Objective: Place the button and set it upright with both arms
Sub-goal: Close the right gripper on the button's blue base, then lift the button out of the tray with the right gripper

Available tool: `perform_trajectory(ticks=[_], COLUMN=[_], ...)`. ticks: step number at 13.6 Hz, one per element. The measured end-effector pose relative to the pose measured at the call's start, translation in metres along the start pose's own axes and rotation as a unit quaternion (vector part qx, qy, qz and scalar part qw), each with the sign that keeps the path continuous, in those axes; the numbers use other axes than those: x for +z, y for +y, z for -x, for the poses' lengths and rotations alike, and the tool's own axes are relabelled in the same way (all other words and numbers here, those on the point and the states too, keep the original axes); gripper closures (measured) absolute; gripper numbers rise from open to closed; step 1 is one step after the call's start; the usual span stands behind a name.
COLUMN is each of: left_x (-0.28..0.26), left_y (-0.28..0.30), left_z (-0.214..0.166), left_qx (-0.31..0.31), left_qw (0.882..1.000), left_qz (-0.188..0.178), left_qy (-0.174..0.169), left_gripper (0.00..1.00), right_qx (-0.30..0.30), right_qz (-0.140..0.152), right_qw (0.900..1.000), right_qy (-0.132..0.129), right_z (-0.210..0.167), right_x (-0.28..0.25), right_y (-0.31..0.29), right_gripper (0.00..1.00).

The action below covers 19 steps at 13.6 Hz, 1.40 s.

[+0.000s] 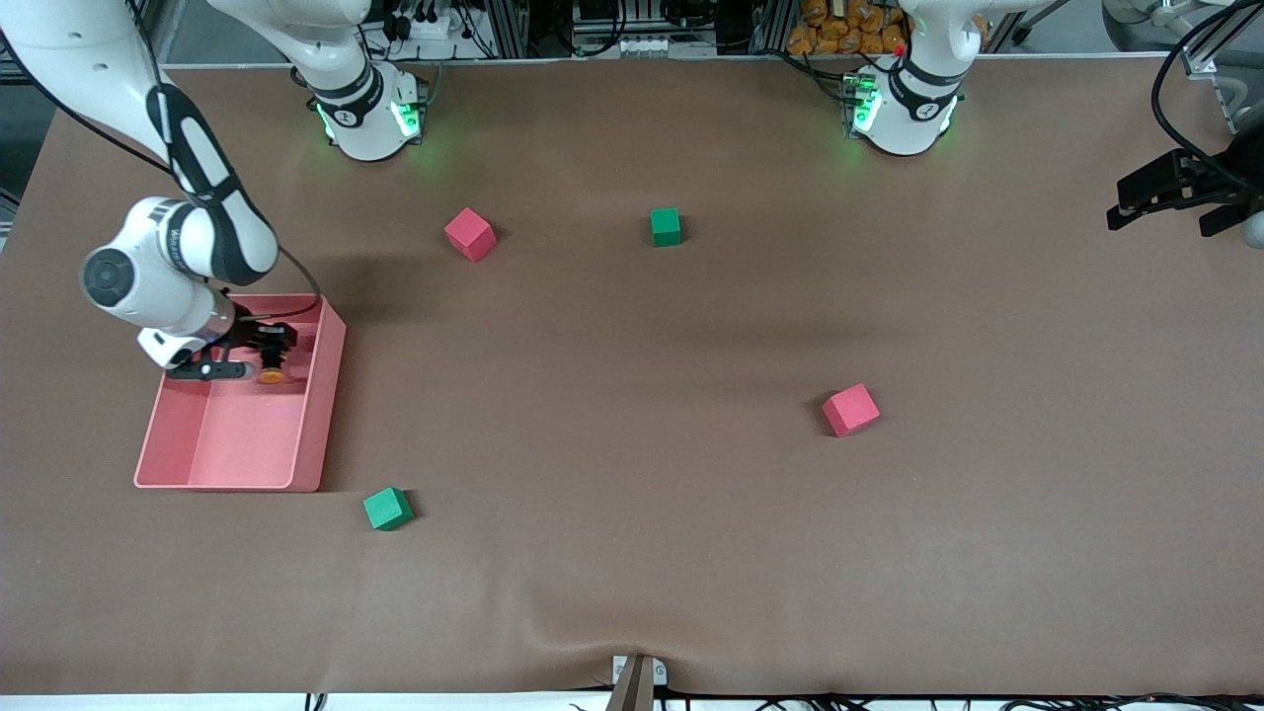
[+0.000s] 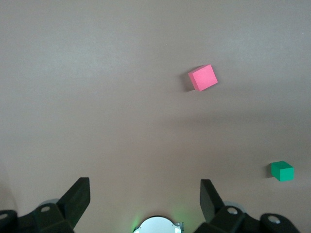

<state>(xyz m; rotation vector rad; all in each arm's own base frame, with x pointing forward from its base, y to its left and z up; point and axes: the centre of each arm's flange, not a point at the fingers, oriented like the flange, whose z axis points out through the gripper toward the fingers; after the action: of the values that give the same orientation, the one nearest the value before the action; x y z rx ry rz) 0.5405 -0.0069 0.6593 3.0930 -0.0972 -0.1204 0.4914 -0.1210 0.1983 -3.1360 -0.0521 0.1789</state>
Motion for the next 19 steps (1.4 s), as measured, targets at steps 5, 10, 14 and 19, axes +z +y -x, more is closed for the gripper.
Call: perform_trajectory(ticks=[5,10,14,19], left_x=[0.000,0.000,0.000,0.001], left_y=[0.000,0.000,0.000,-0.001], left_z=[0.000,0.000,0.000,0.000], left_qx=[0.000,0.000,0.000,-0.001], left_qw=[1.000,1.000,1.000,1.000], left_qz=[0.000,0.000,0.000,0.000], left_qy=[0.000,0.000,0.000,-0.001], left_gripper=[0.00,0.00,0.00,0.00], right_qx=[-0.031,-0.108,-0.170,-0.171], right_qz=[-0.009,-0.006,-0.007,-0.020], right_qw=[0.999,0.994,0.985,0.984], right_qy=[-0.016,-0.015,0.014,0.050], right_z=[-0.034,-0.074,-0.097,-0.118], right_x=[-0.097,-0.197,-0.231,-0.201], right_y=[0.009,-0.032,-0.144,-0.299], right_gripper=[0.56,0.56,0.56,0.56])
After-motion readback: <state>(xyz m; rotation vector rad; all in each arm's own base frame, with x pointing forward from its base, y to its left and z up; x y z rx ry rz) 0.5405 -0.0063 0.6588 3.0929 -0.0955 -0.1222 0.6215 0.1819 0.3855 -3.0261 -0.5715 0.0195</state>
